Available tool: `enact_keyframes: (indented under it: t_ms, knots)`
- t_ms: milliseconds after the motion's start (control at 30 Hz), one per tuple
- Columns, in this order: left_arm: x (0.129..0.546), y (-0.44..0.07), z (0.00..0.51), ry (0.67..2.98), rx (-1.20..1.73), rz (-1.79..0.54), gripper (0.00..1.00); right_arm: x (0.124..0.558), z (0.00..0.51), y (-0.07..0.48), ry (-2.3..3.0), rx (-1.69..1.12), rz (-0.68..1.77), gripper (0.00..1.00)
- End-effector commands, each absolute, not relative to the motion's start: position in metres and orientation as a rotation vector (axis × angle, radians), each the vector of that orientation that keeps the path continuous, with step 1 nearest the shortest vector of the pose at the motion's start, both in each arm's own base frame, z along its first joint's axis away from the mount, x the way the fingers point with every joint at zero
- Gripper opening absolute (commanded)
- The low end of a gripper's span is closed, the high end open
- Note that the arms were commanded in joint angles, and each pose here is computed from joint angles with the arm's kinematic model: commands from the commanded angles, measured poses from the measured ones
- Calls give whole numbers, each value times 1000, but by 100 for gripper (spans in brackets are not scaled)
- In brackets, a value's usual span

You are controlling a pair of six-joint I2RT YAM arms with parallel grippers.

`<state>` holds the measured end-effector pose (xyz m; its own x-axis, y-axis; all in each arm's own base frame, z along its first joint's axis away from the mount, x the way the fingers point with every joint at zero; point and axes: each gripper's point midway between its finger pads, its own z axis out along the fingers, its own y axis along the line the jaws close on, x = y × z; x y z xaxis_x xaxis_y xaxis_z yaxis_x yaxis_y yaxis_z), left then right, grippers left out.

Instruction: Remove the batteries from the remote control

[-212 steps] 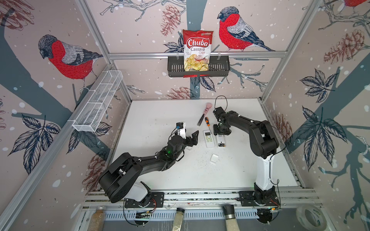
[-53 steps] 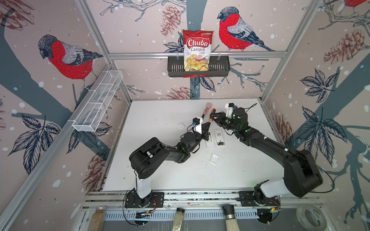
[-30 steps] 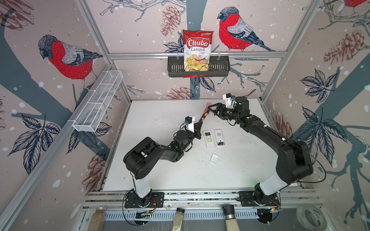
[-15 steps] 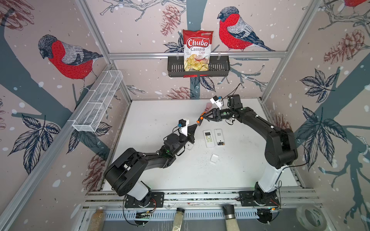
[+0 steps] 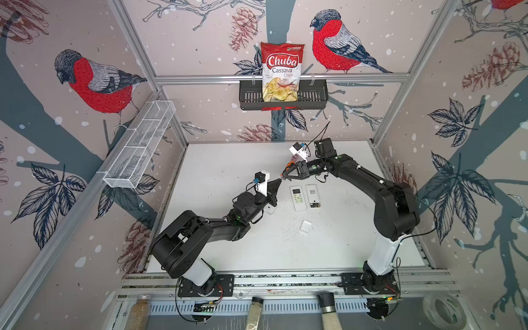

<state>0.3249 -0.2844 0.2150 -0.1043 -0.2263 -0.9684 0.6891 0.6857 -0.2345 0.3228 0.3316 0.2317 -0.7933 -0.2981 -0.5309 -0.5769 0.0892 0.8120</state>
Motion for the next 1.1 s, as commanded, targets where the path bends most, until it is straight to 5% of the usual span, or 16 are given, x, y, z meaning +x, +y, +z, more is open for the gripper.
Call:
enact_keyframes:
  t_ms: [0, 1067]
  knots:
    - [318, -287, 230, 1412, 419, -847, 0, 321, 236, 333, 2105, -907, 1796, 51]
    - [319, -287, 231, 1371, 446, -923, 0, 324, 241, 340, 2053, -968, 1853, 38]
